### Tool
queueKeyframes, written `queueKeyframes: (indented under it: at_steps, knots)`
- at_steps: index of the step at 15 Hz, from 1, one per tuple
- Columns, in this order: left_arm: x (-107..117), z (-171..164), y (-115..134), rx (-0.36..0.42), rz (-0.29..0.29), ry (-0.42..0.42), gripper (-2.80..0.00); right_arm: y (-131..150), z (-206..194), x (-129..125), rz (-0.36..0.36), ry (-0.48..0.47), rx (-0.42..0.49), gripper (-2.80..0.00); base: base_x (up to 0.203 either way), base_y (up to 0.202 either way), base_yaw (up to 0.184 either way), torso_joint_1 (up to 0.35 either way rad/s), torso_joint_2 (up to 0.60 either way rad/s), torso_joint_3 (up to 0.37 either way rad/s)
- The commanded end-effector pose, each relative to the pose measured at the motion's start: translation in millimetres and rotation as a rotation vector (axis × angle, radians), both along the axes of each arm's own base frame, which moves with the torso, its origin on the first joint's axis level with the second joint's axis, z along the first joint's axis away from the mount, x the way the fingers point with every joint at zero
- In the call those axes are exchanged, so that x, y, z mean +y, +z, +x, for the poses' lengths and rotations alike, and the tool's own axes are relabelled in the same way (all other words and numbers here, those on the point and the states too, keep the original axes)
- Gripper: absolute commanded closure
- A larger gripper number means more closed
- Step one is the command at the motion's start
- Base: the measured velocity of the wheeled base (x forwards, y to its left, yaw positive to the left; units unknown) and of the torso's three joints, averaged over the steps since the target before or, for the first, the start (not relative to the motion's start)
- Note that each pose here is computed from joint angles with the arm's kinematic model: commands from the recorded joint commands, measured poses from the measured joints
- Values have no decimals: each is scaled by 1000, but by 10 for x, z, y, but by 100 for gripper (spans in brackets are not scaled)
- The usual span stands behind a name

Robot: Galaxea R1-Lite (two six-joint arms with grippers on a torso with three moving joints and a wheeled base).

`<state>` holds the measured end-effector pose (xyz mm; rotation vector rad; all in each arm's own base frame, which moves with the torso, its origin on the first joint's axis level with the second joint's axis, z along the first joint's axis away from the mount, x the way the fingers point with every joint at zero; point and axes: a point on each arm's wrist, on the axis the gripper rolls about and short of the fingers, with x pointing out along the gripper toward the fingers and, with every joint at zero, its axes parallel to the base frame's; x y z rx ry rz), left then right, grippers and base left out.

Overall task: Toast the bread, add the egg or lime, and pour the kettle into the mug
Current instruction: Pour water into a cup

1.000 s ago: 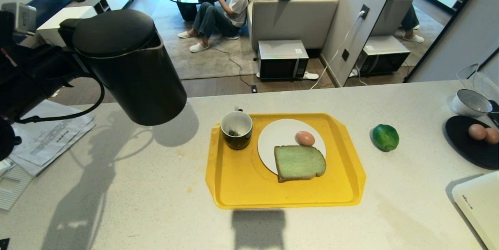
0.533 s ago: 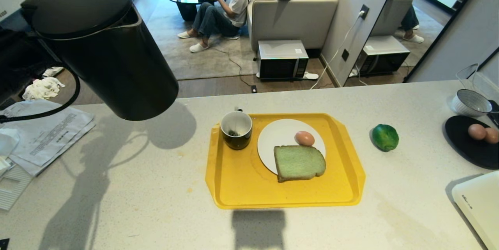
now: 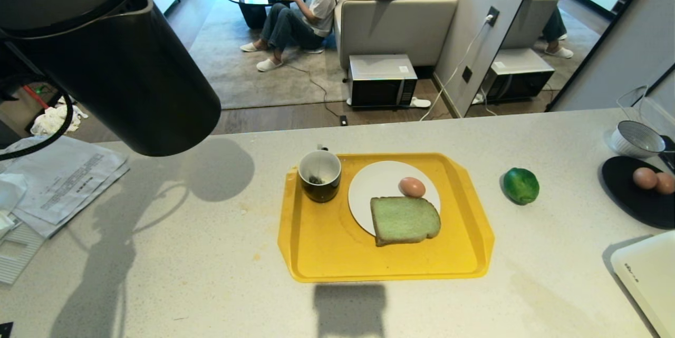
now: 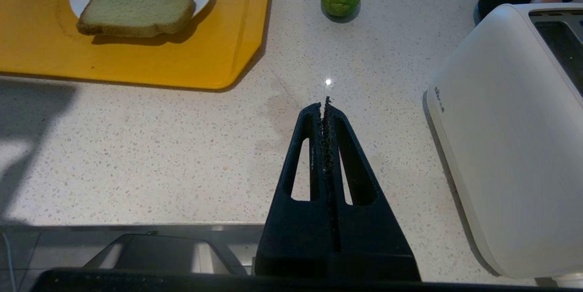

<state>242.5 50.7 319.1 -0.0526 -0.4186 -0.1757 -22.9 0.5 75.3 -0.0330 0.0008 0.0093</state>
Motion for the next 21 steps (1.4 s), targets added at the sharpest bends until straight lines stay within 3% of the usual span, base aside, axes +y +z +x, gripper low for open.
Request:
queueKeyframes:
  at_steps: [1, 19, 21]
  knots:
    - [-7, -42, 36, -16, 4, 0, 0, -4, 1, 0, -1, 0, 1, 0, 0, 0, 0, 0, 0, 0]
    - [4, -1, 5, -5, -2, 2, 0, -4, 1, -1, 10, -3, 1, 0, 0, 0, 0, 29, -59, -25]
    - [1, -8, 22, -8, -27, -11, 0, -4, 1, -1, 16, -5, 1, 0, 6, 9, -97, 3, 1, -1]
